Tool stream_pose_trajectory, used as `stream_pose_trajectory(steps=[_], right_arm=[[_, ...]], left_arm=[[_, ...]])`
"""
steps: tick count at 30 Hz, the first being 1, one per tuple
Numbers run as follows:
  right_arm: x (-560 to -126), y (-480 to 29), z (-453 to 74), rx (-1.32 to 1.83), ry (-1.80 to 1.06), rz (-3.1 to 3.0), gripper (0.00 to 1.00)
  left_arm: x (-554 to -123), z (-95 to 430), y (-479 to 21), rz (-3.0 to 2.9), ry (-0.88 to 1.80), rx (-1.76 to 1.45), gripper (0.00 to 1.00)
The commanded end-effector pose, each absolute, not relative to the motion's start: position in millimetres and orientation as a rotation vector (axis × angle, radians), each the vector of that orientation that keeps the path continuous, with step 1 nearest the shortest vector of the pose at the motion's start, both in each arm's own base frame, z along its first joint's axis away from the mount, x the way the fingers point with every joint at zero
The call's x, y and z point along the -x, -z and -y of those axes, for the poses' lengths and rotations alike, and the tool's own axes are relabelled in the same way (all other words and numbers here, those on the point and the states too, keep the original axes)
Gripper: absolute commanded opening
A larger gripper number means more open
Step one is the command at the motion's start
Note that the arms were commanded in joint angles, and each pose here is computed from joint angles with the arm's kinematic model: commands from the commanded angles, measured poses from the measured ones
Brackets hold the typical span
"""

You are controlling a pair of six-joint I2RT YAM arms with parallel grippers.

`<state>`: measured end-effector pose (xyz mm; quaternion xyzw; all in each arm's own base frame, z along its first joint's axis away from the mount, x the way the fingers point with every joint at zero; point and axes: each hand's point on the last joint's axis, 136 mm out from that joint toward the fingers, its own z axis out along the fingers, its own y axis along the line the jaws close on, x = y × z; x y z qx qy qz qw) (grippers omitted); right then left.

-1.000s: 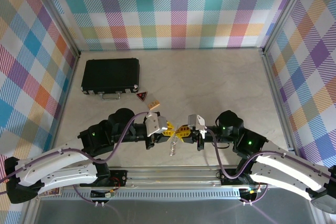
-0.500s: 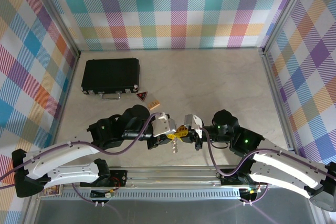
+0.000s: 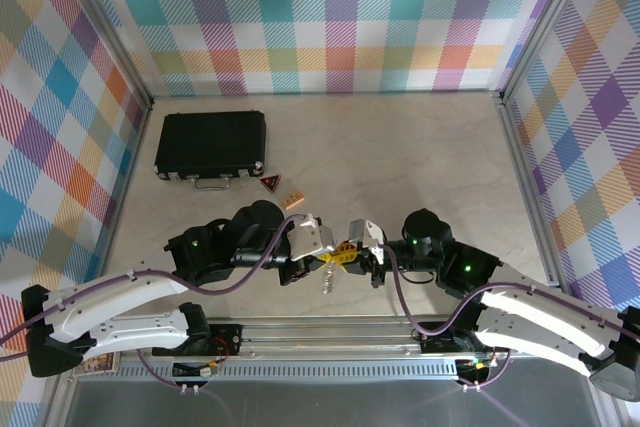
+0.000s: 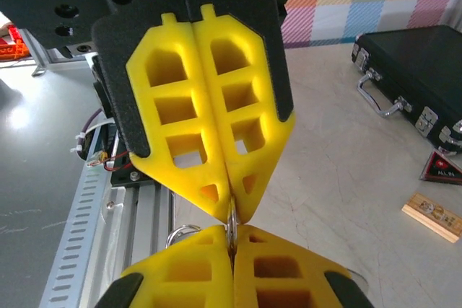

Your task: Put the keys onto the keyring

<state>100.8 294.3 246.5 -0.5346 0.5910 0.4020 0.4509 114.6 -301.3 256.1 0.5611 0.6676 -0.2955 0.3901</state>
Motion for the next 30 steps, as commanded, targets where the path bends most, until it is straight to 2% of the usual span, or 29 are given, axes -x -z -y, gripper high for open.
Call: stream_pose_trajectory(steps=[1,7,14,21,26,28,30], right_arm=[[-85.1,-279.1,-295.5,1.322,-1.064,-1.303,0.08],[-79.8,-289.3,-286.8,1.28,-1.076,-1.238,0.15],[-76.8,-297.8,-279.2,1.249,-1.077,-1.204,0.19],[-79.1,-300.6,-275.2,1.225,-1.052,-1.2,0.0],[-84.1,-297.8,-276.0,1.223,-1.025,-1.224,0.0],[-86.9,-295.3,-277.4,1.229,-1.012,-1.248,0.0],[-89.3,-291.7,-281.1,1.247,-1.005,-1.279,0.0]], left_arm=[[-107.4,317.6,-310.6,-1.487,0.928,-1.298,0.0],[-93.3,319.9,-331.1,-1.317,1.038,-1.251,0.0],[-87.5,321.4,-324.0,-1.302,1.094,-1.248,0.0],[-85.6,317.9,-322.9,-1.278,1.134,-1.198,0.0],[-97.9,311.6,-318.3,-1.351,1.014,-1.205,0.0],[-104.2,307.3,-312.9,-1.4,0.936,-1.228,0.09],[-111.1,304.0,-306.2,-1.451,0.856,-1.258,0.12]])
